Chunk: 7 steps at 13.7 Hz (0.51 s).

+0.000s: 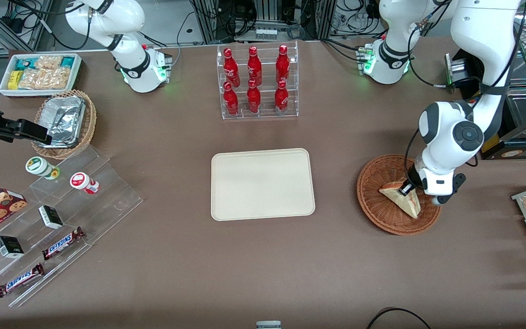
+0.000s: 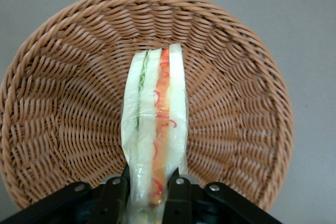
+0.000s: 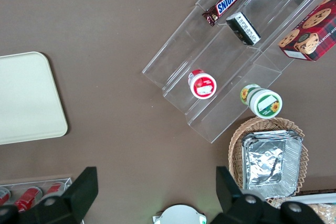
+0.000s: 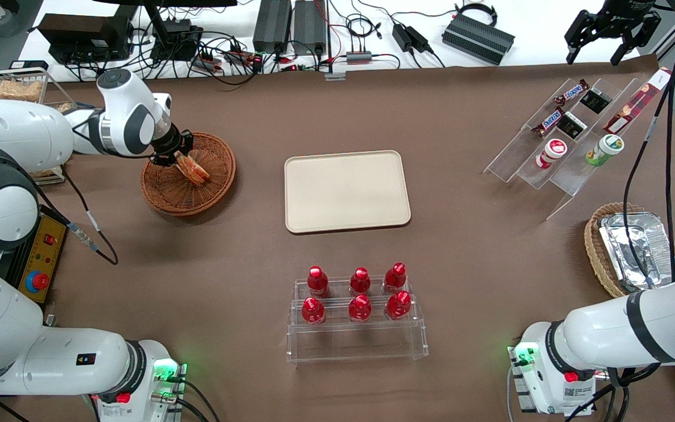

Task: Place sandwich from basket to tray
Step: 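Lift the sandwich and carry it with the left gripper over the cream tray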

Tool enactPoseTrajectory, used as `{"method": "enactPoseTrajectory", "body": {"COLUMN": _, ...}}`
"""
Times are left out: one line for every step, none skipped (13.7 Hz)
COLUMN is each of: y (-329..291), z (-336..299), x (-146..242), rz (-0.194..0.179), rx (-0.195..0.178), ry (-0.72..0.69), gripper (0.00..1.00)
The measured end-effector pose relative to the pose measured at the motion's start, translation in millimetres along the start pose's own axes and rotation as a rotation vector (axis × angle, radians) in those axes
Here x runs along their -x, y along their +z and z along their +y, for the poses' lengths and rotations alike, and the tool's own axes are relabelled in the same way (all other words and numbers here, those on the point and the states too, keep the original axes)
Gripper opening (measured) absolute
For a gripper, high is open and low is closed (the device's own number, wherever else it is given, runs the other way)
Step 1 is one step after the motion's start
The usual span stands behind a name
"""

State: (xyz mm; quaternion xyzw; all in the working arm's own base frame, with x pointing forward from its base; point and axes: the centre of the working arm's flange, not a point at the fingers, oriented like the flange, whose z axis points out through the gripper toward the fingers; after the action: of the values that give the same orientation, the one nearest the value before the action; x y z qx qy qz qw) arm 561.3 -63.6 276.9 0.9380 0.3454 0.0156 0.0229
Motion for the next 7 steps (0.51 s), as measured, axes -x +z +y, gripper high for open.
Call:
{"method": "enactPoseTrajectory", "body": {"y": -8.8, "z": 8.4, "x": -0.5, "rz": -0.002, "rx": 0.002, "ry": 0.03, "gripper": 0.22}}
{"method": "enactPoseTrajectory", "body": {"y": -19.3, "z": 19.0, "x": 1.1, "rz": -0.001, "rx": 0.007, "ry": 0.062, "gripper": 0.17}}
{"method": "enactPoseTrajectory", "body": {"y": -31.1, "z": 29.8, "x": 3.6, "rz": -0.004, "rx": -0.002, "ry": 0.1, "gripper": 0.15}}
{"method": "enactPoseTrajectory", "body": {"y": -45.2, "z": 39.3, "x": 4.8, "rz": -0.008, "rx": -0.036, "ry": 0.145, "gripper": 0.15}}
{"method": "enactPoseTrajectory", "body": {"y": -63.4, "z": 47.5, "x": 3.1, "rz": -0.011, "rx": -0.075, "ry": 0.184, "gripper": 0.15}}
{"method": "enactPoseTrajectory", "body": {"y": -85.1, "z": 55.9, "x": -0.4, "rz": -0.01, "rx": -0.096, "ry": 0.21, "gripper": 0.15}}
{"method": "enactPoseTrajectory", "body": {"y": -106.9, "z": 65.5, "x": -1.7, "rz": -0.006, "rx": -0.099, "ry": 0.231, "gripper": 0.15}}
